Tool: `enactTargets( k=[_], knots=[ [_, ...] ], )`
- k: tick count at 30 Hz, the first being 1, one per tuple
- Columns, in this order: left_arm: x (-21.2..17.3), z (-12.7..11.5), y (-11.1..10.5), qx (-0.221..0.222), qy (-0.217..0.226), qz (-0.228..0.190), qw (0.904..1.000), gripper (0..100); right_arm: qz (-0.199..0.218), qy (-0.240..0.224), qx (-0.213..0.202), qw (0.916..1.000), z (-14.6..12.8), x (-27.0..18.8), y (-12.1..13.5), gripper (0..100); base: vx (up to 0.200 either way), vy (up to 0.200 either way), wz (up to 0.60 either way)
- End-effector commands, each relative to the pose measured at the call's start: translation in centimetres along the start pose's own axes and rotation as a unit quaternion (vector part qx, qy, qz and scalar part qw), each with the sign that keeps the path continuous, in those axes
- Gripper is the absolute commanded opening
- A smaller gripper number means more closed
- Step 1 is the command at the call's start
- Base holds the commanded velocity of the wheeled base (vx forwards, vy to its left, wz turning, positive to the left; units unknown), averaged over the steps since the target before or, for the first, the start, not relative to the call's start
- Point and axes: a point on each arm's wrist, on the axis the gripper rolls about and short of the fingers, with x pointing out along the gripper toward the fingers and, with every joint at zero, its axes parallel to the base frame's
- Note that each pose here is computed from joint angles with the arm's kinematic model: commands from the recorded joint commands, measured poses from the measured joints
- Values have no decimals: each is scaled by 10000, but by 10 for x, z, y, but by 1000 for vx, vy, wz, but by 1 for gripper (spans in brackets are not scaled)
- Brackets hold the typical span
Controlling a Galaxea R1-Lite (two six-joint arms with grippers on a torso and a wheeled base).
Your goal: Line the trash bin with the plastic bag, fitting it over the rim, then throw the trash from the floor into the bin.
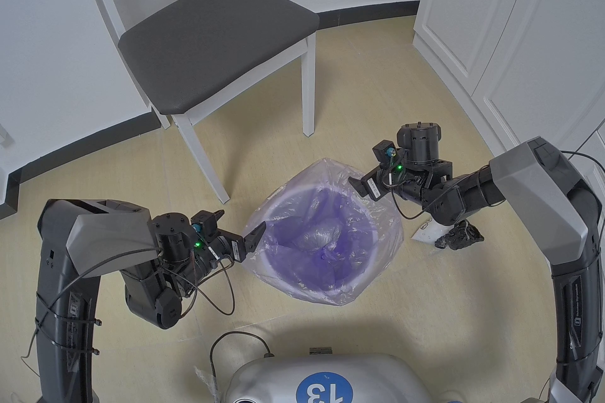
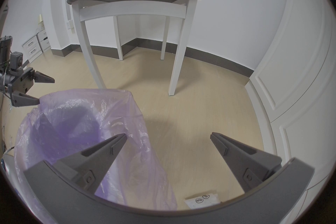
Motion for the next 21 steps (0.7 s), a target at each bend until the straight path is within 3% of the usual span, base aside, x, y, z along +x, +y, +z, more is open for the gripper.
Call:
enactTargets(
  k=[1, 21],
  knots=[
    [4, -3, 6, 1, -83, 70, 9999, 100, -14, 52, 11, 10000, -8, 9, 0, 100, 0, 0, 0],
    [12, -24, 21, -42, 56, 224, 9997, 100, -123, 195, 188, 9996, -40, 40, -3, 100, 0, 0, 0]
  ],
)
